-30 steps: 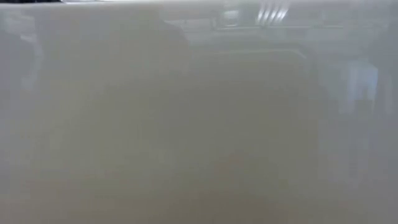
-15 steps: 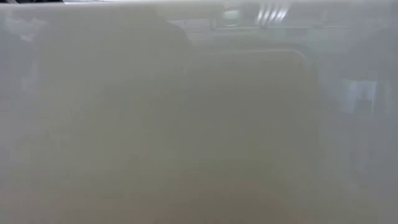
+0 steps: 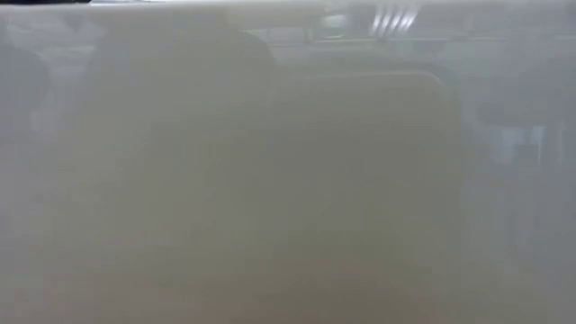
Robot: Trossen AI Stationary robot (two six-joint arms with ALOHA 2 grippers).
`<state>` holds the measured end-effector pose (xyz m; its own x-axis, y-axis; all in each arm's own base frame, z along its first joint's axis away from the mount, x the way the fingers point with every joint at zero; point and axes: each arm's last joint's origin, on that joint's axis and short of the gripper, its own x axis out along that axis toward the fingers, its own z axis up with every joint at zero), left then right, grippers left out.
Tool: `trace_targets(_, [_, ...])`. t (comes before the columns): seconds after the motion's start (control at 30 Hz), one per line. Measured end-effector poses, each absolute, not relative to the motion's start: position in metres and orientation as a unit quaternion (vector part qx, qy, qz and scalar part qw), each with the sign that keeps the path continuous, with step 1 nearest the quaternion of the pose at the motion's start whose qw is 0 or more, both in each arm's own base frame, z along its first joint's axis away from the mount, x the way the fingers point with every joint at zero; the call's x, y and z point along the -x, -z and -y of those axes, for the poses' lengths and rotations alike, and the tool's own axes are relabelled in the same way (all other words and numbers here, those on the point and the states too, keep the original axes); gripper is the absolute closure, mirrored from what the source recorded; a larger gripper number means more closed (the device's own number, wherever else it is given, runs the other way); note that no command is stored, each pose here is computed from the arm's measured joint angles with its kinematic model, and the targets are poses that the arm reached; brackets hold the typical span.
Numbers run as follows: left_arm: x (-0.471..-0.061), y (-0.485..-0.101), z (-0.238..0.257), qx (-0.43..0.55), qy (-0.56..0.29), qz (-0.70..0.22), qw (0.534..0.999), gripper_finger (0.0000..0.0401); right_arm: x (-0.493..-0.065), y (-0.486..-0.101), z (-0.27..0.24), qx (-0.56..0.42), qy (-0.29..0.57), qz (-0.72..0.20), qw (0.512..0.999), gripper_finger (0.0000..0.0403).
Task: Sort & place blocks by color
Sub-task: Adjust the gray bin on the table
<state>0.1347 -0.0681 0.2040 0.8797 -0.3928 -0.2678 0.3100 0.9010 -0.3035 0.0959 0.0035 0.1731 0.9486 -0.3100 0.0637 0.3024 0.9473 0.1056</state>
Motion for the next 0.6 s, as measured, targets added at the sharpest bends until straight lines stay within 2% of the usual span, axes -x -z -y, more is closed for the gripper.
trace_targets(0.13, [-0.150, -0.203, 0.088, 0.085, 0.204, -0.204, 0.954, 0.0329, -0.096, -0.173, -0.004, -0.047, 0.155, 0.040, 0.986, 0.0376])
trace_targets(0.4, [-0.181, -0.208, 0.132, 0.019, 0.194, -0.246, 0.949, 0.0205, -0.096, -0.173, -0.004, -0.047, 0.155, 0.040, 0.986, 0.0376])
trace_targets(0.6, [-0.214, -0.199, 0.156, -0.001, 0.174, -0.288, 0.942, 0.0160, -0.096, -0.173, -0.004, -0.047, 0.155, 0.040, 0.986, 0.0376])
